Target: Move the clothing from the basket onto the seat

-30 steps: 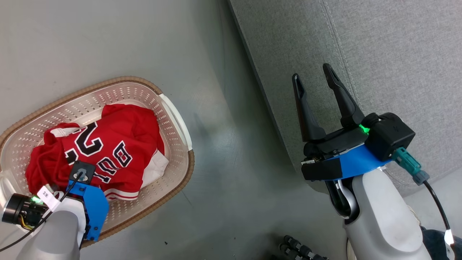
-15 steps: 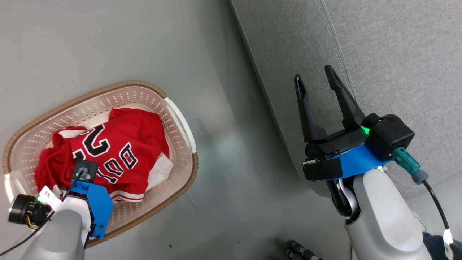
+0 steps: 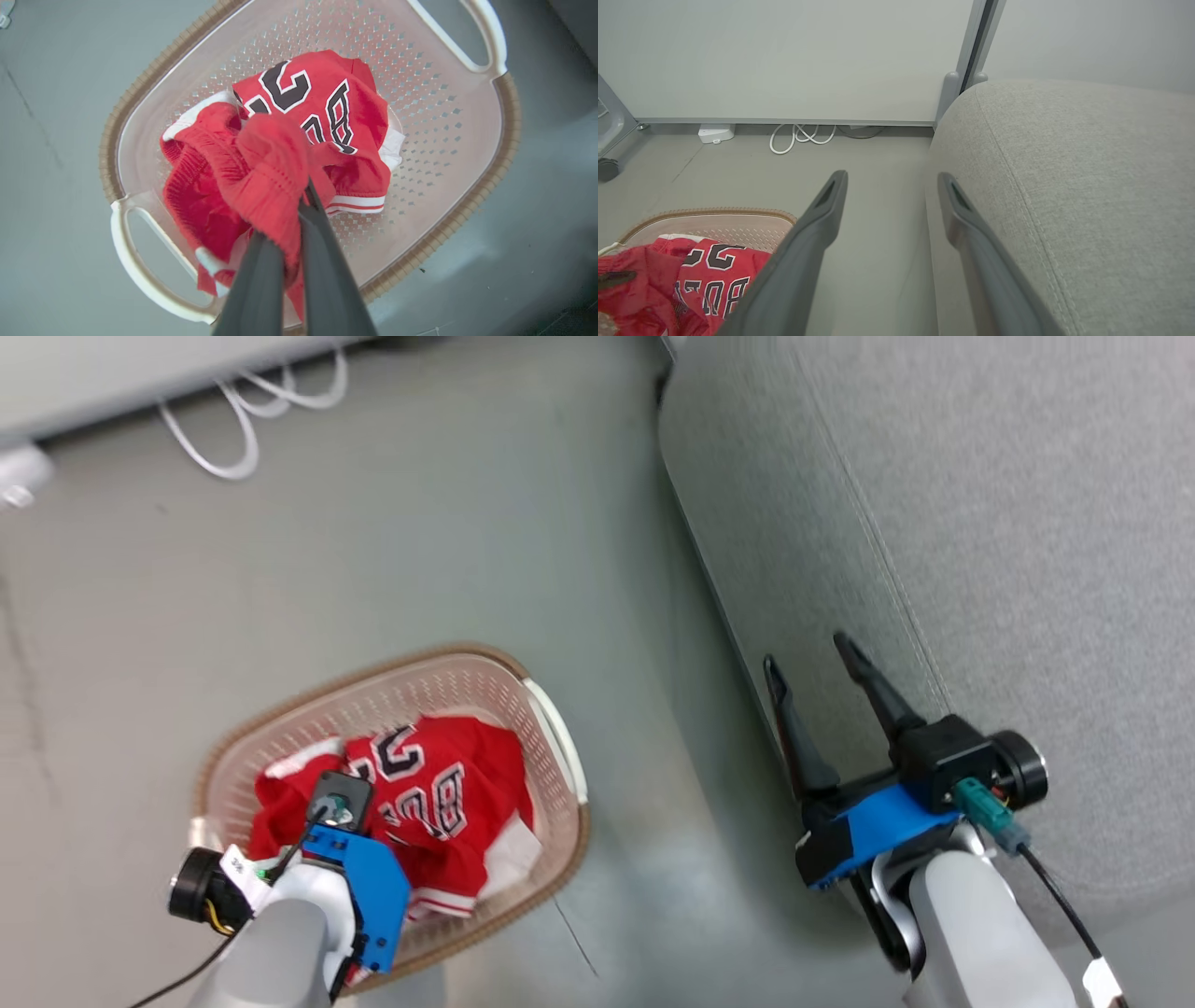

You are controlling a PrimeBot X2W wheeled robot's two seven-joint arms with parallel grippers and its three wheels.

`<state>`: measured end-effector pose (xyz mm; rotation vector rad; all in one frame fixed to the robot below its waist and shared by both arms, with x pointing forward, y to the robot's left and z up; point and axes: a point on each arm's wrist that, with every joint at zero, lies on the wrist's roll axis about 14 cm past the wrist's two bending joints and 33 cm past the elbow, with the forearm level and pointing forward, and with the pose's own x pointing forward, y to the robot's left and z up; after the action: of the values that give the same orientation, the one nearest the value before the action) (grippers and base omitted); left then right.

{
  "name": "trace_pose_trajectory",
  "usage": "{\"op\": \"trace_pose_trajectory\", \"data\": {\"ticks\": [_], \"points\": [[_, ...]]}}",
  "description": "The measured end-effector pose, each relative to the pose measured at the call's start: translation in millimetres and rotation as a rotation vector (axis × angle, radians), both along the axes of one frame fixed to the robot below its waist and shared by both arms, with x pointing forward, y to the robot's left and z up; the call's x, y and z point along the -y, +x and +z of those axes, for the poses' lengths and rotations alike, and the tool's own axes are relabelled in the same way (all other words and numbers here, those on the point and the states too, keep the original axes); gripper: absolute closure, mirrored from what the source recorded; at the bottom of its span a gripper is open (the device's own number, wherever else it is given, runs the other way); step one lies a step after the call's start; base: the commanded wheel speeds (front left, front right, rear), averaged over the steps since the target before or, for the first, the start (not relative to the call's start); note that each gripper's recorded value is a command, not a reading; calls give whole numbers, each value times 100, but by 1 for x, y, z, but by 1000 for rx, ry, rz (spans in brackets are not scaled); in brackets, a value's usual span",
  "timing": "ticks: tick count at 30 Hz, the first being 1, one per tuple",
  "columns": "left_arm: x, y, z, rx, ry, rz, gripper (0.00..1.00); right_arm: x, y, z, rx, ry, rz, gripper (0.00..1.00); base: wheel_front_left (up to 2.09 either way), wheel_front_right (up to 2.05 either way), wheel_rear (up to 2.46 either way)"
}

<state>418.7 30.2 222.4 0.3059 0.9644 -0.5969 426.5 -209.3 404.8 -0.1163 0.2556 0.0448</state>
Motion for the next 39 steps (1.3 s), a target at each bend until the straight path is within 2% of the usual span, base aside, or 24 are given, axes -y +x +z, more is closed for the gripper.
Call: {"op": "trace_pose_trajectory", "data": {"ticks": [9,22,31,39], "points": [[0,18,112,273,-124,47,100,-34,-32,36,45,25,72,0,0,0,0],[45,26,283,647,-402,12,100,-82,-52,84,146,34,200,0,0,0,0],[81,23,346,773,-470,-90,100,-93,-55,92,161,36,232,0,0,0,0],[103,21,384,835,-533,-125,100,-102,-59,91,155,36,258,0,0,0,0]]}}
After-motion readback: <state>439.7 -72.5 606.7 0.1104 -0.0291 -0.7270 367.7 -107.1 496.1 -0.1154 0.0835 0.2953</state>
